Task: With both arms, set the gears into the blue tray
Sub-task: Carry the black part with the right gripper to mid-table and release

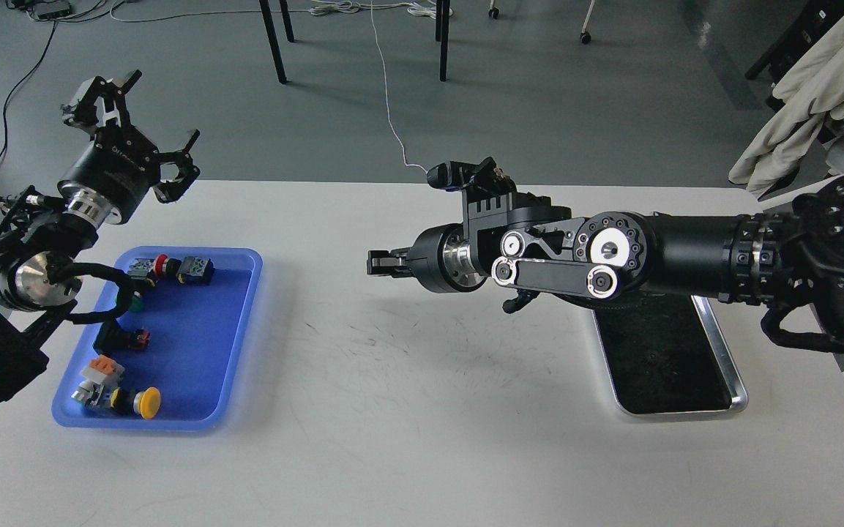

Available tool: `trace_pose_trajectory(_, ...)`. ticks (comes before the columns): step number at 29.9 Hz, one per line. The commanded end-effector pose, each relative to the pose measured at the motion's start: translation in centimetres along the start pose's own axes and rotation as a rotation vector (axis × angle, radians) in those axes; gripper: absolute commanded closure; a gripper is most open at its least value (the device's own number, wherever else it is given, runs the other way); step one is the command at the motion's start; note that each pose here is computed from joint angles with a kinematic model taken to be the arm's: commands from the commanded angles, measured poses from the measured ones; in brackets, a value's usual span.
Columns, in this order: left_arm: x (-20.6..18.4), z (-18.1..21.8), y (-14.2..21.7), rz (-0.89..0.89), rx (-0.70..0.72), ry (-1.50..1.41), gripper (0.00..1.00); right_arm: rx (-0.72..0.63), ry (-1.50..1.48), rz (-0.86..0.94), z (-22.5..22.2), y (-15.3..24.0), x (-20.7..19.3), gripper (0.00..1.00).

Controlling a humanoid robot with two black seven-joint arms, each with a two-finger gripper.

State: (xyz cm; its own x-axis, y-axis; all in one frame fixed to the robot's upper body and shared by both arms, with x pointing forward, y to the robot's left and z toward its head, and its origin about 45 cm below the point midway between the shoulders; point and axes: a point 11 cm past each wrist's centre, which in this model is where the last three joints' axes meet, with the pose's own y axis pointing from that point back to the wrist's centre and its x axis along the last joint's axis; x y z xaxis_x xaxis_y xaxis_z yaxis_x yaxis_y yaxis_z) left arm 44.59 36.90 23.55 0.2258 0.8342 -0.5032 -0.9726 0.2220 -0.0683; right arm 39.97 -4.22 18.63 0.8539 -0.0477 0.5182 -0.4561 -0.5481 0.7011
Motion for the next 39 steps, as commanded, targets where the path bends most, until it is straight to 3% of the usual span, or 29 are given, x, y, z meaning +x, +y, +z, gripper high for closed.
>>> trace_pose_trajectory(1,-0.1,0.0,-0.1,-0.002,-0.002,0.002,0.01,-0.006,-0.052,0.005,1.3,-0.6,-0.9,0.99)
trace_pose_trajectory(18,-0.5,0.3,-0.2,-0.015,-0.008,0.006,0.01,0.163,-0.22,-0.12,-0.3,-1.8,-7.9,0.97)
trace_pose_trajectory(30,-0.4,2.3,0.1,-0.024,-0.036,-0.011,0.01,0.141,-0.283,-0.143,0.6,-2.1,-10.1,0.93)
trace_pose_trajectory(39,-0.4,2.3,0.1,-0.024,-0.038,-0.011,0.01,0.145,-0.291,-0.134,0.8,-2.2,-10.1,0.64)
